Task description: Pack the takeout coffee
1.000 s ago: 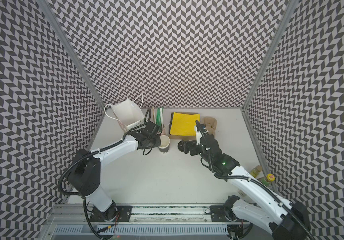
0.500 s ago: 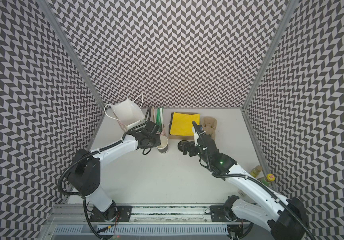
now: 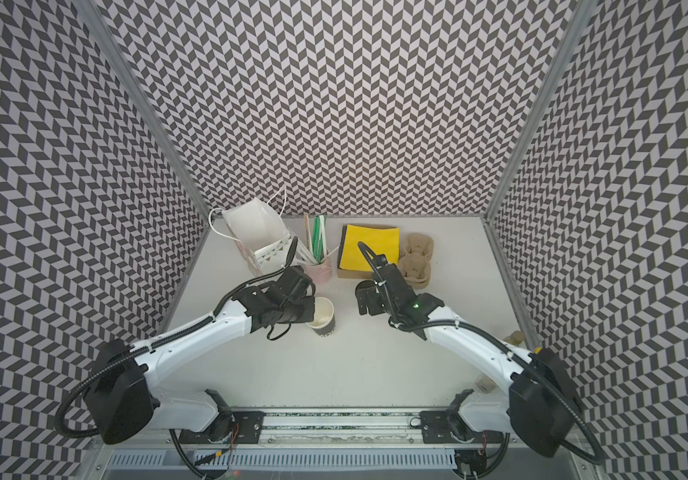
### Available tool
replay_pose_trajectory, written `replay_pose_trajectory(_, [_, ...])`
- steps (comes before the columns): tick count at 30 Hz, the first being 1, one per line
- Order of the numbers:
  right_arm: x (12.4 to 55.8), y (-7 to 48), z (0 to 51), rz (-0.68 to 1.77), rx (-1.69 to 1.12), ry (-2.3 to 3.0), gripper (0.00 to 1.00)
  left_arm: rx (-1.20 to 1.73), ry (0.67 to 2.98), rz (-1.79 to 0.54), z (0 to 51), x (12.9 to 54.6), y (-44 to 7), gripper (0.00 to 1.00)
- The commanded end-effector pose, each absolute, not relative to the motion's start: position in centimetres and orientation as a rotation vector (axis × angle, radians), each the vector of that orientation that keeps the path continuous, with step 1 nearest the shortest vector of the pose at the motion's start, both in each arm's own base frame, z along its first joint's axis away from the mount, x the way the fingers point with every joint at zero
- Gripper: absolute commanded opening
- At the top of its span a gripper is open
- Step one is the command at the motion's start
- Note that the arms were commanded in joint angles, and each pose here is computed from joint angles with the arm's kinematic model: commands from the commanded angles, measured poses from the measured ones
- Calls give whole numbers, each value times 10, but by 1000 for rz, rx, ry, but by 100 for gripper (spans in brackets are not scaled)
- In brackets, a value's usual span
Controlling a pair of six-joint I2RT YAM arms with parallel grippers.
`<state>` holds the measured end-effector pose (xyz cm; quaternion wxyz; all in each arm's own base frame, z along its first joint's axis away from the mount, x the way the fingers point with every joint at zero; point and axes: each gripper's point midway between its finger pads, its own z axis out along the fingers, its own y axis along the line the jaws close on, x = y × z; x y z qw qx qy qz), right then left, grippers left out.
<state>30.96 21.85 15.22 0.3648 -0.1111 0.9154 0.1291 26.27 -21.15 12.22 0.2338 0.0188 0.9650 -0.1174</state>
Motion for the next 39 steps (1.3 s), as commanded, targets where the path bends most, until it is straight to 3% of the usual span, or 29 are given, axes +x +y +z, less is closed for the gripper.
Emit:
replay_pose_trajectory(1, [315,230,149,352,-290,2380,99,91,2664,-321,118,249,-217,0])
replay_pose_trajectory(23, [355,226,76,216,-255,2563,98,187,2691,-177,96,238,-222,1])
replay_pose_trajectory(39, [364,227,67,180,-264,2563,91,224,2657,-130,116,251,-228,24])
